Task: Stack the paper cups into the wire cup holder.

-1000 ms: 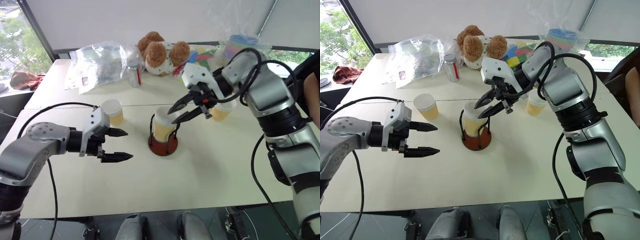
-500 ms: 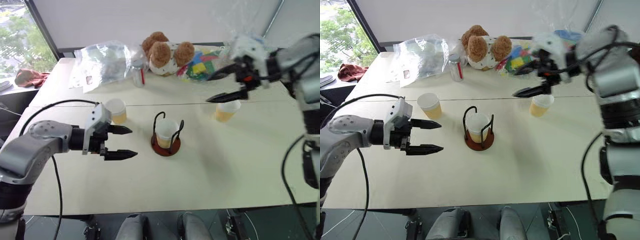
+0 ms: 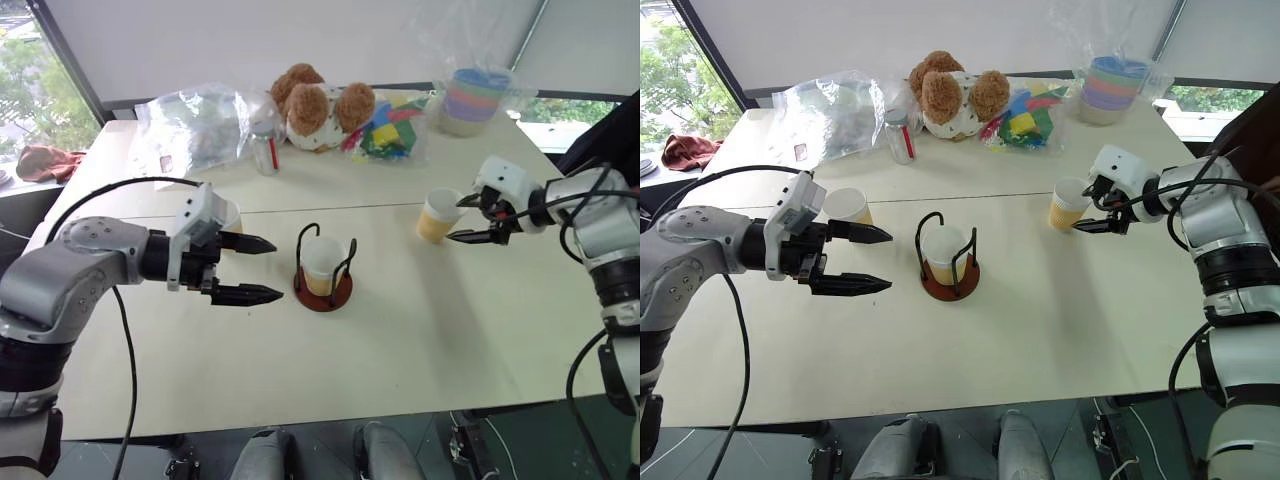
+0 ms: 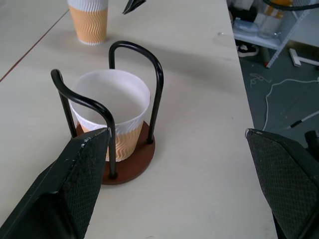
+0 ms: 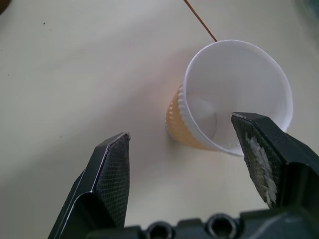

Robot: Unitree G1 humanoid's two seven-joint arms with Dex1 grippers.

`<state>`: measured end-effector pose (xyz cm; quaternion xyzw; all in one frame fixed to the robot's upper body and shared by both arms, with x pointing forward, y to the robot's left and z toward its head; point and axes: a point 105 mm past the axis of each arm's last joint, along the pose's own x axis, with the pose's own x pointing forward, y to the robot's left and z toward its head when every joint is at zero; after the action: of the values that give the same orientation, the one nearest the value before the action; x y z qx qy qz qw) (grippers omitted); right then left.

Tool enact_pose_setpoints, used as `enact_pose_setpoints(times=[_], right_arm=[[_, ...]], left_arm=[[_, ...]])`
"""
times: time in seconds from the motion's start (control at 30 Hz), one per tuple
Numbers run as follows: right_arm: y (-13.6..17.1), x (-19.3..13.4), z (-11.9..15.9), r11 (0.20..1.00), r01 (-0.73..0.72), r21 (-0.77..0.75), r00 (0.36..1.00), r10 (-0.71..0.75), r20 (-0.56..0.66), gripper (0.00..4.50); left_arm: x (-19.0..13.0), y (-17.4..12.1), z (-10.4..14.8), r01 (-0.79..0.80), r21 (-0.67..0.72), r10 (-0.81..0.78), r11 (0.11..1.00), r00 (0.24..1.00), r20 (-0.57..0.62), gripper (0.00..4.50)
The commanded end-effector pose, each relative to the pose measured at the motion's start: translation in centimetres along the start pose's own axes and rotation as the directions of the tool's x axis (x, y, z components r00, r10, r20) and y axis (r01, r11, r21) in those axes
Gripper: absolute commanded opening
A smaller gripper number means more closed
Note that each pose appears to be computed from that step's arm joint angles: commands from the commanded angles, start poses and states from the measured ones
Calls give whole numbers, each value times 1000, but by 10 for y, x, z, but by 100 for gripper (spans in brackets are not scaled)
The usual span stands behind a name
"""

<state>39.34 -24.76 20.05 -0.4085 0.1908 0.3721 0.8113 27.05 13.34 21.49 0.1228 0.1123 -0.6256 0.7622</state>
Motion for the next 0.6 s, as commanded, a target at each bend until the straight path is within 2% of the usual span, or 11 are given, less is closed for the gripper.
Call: enact_pose_setpoints(times=[0.03, 0.1, 0.2, 0.37, 0.5, 0.57, 0.6], right_arm=[[-15, 0, 10, 998, 40, -42, 999, -39, 11, 348], [-15, 8, 7, 999, 22, -34, 1000, -22, -3, 348], [-12, 12, 3, 999, -17, -35, 1000, 17, -22, 263], [-11, 14, 2, 998, -56, -27, 998, 55, -26, 6], [-14, 13, 9, 997, -57, -44, 998, 57, -11, 6], [-20, 7, 34, 993, -55, -101, 997, 60, 47, 6], [-22, 0, 64, 987, -73, -142, 989, 90, 119, 6]], left_arm=[[-2, -1, 2, -10, 10, 10, 1000, 1000, -4, 450], [-3, 0, 0, -21, 6, 21, 1000, 1000, -9, 450], [-5, 2, -1, -36, 2, 36, 999, 999, -14, 450], [-8, 3, -4, -58, -11, 58, 998, 998, -7, 450], [-8, 2, -7, -67, -18, 67, 998, 998, -10, 450], [-9, 3, -10, -76, -18, 76, 997, 997, -22, 450], [-11, 4, -12, -82, -18, 81, 996, 996, -36, 450]])
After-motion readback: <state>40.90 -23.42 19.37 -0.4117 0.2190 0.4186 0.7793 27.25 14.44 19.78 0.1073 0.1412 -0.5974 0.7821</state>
